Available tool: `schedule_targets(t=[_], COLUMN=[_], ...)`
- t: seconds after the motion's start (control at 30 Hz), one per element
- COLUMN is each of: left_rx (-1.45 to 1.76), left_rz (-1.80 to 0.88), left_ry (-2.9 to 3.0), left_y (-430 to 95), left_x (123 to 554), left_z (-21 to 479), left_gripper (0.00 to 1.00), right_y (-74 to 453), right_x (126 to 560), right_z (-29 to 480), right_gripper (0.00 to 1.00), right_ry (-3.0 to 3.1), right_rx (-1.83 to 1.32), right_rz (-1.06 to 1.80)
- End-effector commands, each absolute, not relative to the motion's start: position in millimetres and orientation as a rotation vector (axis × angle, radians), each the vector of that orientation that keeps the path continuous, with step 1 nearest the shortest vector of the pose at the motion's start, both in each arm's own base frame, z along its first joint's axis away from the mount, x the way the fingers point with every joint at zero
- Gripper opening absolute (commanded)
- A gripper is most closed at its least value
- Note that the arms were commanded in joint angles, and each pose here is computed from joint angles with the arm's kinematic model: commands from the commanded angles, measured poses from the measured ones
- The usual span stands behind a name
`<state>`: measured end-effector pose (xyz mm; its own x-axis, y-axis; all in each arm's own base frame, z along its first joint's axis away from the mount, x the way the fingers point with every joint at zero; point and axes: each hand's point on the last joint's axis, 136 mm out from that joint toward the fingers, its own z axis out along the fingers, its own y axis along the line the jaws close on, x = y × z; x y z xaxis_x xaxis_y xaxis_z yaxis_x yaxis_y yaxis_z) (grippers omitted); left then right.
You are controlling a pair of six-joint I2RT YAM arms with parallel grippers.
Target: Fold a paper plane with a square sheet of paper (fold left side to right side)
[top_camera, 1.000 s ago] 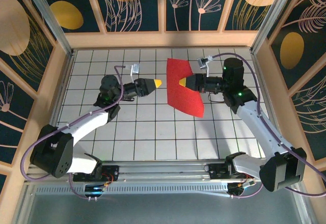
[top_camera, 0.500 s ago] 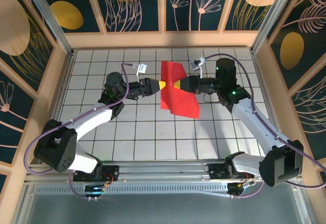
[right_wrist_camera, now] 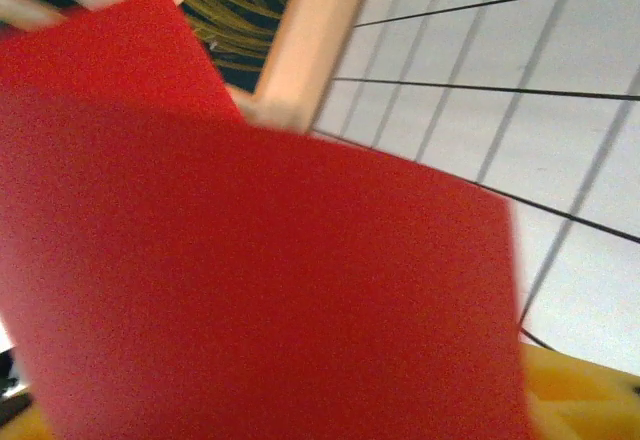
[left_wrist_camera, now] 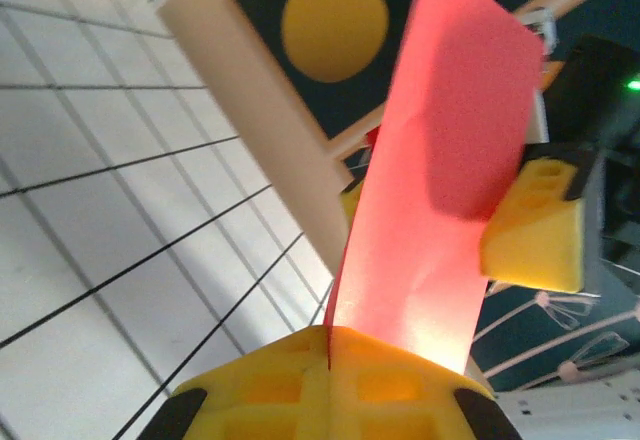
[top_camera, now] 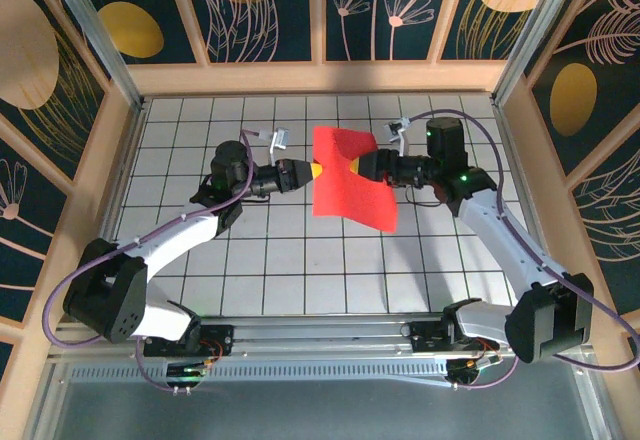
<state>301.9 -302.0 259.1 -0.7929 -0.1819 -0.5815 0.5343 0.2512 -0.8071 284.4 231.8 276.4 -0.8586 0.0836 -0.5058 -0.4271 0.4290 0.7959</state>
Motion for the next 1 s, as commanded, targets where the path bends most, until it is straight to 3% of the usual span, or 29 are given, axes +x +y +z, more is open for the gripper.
schedule_targets(t=[0.0,0.1,0.23,0.43,0.97], left_rx=[0.204,0.101,-0.005,-0.123,-0.072], left_rz=[-1.508,-1.467,-1.362,-1.157,-0.991], left_ry=[2.131,2.264,2.446,2.659,2.738], left_y=[-296,-289,-277,-257,-246], left_x=[305,302,295,286,290], left_z=[209,167,114,57,56], left_gripper=[0.00,0.00,0.00,0.00,0.00], right_y=[210,200,189,186,236], right_x=[300,304,306,302,287], right_z=[259,232,193,160,72], right_gripper=[0.70,0.76,0.75,0.59,0.16], right_ry=[2.277,2.339,2.410,2.361,2.638], right_rx=[-0.190,-0.098,0.021,0.191,0.129], right_rz=[1.247,1.180,1.101,1.149,1.083])
